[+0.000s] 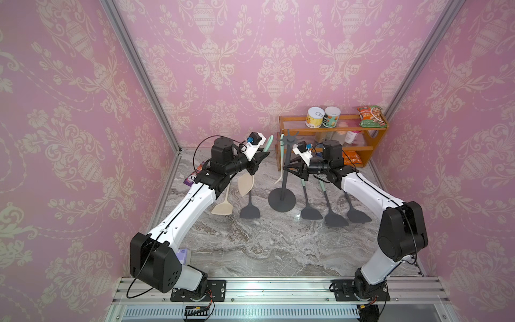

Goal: Take the spatula off the kitchen utensil rack
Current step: Take off the spatula from the rack, then place the spatula at the center of the board.

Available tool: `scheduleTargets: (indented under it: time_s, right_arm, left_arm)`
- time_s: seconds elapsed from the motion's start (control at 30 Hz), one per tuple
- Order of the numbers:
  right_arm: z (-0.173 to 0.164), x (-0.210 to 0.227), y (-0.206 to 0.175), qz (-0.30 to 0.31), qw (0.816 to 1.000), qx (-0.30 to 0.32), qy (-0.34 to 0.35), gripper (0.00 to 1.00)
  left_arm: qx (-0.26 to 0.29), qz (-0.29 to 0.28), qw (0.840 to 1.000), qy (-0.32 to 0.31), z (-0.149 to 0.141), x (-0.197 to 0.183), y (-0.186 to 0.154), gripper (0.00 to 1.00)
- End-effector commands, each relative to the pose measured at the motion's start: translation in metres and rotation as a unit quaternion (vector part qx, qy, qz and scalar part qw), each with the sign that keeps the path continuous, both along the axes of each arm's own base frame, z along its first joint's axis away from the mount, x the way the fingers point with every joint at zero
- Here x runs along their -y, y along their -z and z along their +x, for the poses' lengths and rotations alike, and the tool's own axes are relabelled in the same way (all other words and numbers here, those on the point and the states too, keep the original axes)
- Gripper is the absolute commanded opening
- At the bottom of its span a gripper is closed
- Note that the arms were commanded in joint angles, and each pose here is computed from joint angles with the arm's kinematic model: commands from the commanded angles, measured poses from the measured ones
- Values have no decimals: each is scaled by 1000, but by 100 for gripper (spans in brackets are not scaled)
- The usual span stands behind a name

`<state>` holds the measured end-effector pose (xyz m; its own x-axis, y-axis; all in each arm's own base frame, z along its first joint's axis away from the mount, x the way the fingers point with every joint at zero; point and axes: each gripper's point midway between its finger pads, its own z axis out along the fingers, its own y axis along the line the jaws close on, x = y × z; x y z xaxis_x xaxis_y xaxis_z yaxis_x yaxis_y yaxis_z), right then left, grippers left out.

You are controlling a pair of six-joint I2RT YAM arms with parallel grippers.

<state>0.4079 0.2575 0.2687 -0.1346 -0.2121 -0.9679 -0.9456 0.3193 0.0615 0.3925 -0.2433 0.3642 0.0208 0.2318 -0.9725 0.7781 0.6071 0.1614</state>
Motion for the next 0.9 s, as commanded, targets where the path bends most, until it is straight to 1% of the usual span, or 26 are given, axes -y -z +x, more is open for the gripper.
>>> scheduleTargets:
  time_s: [0.0,0.07,0.17,0.23,0.3,0.4,0.53,0.67,0.87]
  right_arm:
    - [-19,7,41,-21,991,-133,15,0]
    - [-18,7,40,-20,991,-132,15,0]
    - [-18,8,41,-22,991,-133,17,0]
    - [-18,8,44,-24,990,-135,18,0]
    - [-18,8,46,-25,990,-138,19,0]
    - [-18,8,47,-24,990,-140,21,0]
    - [-18,8,44,-24,990,-139,21,0]
    - [-18,10,45,-29,990,-138,23,0]
    - [-18,11,48,-37,989,-141,26,0]
  left_arm:
    - [21,30,998,-48,-1,-18,-6,0]
    - [13,46,996,-80,0,-32,-2,0]
    - [-14,67,990,-127,1,-56,8,0]
    - [-33,66,983,-169,2,-76,12,0]
    - [-58,53,974,-212,4,-100,15,0]
    - [-102,47,955,-276,9,-138,25,0]
    - [-153,75,922,-347,14,-177,41,0]
    - [-215,110,897,-371,16,-191,68,0]
    - [-303,97,873,-369,13,-185,104,0]
